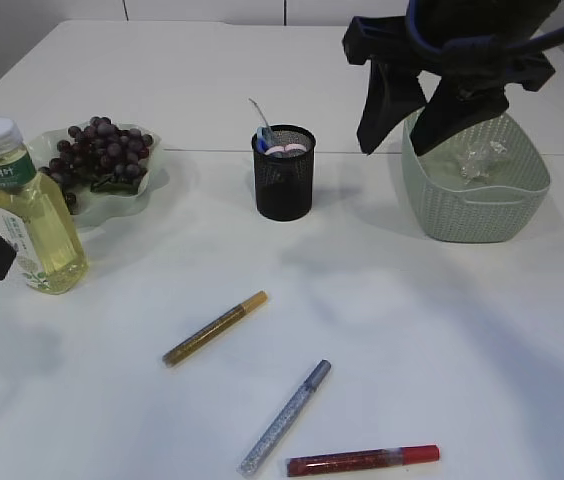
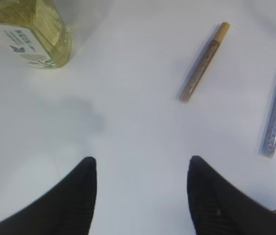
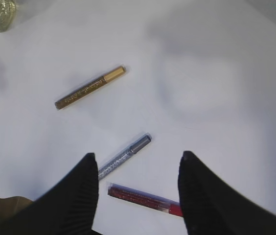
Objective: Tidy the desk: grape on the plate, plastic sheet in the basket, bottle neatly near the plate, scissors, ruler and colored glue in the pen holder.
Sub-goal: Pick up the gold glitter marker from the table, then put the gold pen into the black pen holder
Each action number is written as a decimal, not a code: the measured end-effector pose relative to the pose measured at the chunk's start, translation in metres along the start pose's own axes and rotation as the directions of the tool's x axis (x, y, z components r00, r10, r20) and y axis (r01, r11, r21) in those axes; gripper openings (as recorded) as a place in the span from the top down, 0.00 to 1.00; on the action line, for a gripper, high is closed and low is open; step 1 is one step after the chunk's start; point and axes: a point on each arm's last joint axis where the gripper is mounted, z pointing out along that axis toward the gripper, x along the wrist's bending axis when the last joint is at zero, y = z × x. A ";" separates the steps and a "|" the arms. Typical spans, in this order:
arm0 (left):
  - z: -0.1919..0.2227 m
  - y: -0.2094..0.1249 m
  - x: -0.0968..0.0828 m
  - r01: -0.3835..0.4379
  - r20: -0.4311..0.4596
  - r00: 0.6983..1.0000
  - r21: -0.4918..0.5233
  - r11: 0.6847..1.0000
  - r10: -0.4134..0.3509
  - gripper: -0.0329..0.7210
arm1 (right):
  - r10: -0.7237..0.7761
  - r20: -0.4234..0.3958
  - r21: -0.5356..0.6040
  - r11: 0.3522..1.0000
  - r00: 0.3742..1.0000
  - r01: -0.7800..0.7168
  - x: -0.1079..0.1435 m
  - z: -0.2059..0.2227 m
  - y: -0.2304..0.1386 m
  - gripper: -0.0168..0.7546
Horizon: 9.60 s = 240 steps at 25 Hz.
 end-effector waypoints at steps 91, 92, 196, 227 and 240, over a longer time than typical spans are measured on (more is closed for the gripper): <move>0.258 0.071 -0.097 -0.461 0.212 0.886 0.497 0.735 0.412 0.49 | 0.044 0.277 -0.017 0.999 0.960 -0.040 -0.064 -0.043 -0.082 0.55; 0.259 0.071 -0.097 -0.461 0.212 0.886 0.498 0.735 0.412 0.49 | 0.044 0.277 -0.017 0.999 0.960 -0.040 -0.064 -0.043 -0.082 0.55; 0.123 0.129 -0.093 -0.059 0.089 0.970 -0.815 0.577 0.226 0.77 | 0.042 0.280 -0.017 0.999 0.959 -0.039 -0.064 -0.043 -0.082 0.55; 0.244 0.178 -0.095 -0.053 0.047 0.981 -0.870 0.491 0.190 0.77 | 0.004 0.392 -0.018 1.000 0.920 0.004 -0.074 -0.046 -0.081 0.55; 0.252 0.175 -0.095 -0.058 0.047 0.980 -0.859 0.509 0.191 0.77 | 0.001 0.399 -0.018 1.000 0.917 0.007 -0.075 -0.047 -0.081 0.55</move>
